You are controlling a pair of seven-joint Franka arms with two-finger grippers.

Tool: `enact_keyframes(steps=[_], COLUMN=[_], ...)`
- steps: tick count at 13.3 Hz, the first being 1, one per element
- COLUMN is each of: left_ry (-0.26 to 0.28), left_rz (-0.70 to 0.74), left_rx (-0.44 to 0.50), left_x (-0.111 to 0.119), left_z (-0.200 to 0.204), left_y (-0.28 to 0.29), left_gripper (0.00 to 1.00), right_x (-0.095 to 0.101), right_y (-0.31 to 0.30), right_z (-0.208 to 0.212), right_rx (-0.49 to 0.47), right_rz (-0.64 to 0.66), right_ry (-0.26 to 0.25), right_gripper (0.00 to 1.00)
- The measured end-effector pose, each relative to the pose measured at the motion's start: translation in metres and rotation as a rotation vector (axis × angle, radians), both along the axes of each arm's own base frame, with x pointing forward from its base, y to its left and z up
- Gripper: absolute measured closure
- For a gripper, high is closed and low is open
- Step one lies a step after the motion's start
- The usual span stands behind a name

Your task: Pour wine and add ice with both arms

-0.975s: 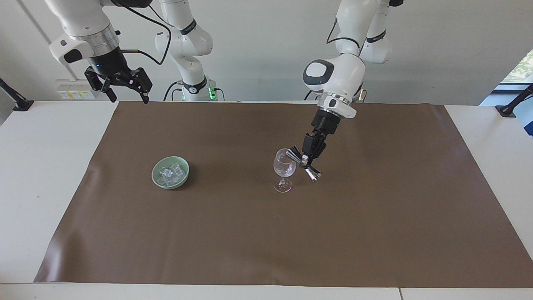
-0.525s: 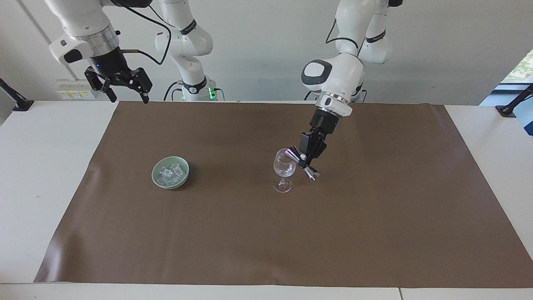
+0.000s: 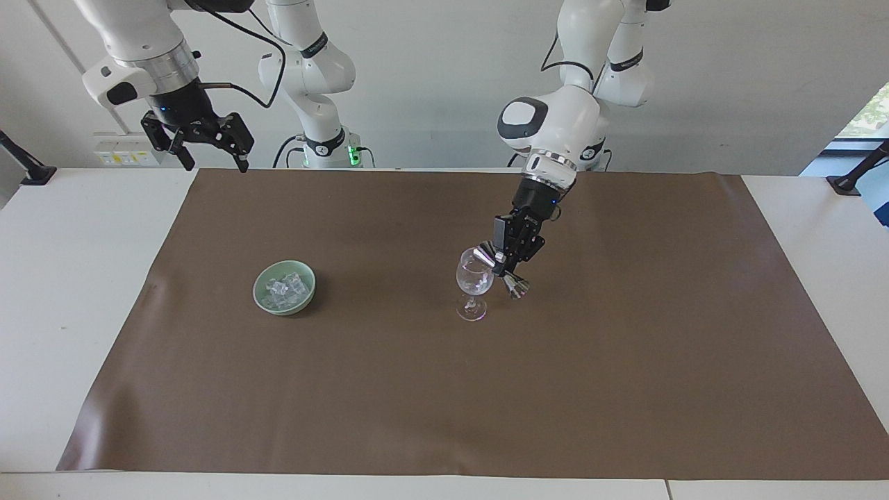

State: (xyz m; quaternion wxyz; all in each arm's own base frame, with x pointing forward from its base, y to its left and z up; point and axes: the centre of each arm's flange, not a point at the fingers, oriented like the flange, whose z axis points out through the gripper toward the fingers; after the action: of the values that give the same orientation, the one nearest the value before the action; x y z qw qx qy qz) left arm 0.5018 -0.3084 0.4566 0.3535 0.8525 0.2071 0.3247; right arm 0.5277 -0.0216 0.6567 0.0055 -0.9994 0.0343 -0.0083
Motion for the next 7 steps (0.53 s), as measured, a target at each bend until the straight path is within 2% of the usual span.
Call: enact_keyframes(steps=[7], left_ry=[-0.004], left_rz=[-0.001], left_rx=[0.001], left_x=[0.0009], left_z=[0.0009], left_y=[-0.0005], left_gripper=[0.79], right_x=[0.0], right_y=[0.0], right_z=[0.0], right_rx=[0.0], right_rz=[0.0], right_ry=[0.0], right_gripper=[0.0])
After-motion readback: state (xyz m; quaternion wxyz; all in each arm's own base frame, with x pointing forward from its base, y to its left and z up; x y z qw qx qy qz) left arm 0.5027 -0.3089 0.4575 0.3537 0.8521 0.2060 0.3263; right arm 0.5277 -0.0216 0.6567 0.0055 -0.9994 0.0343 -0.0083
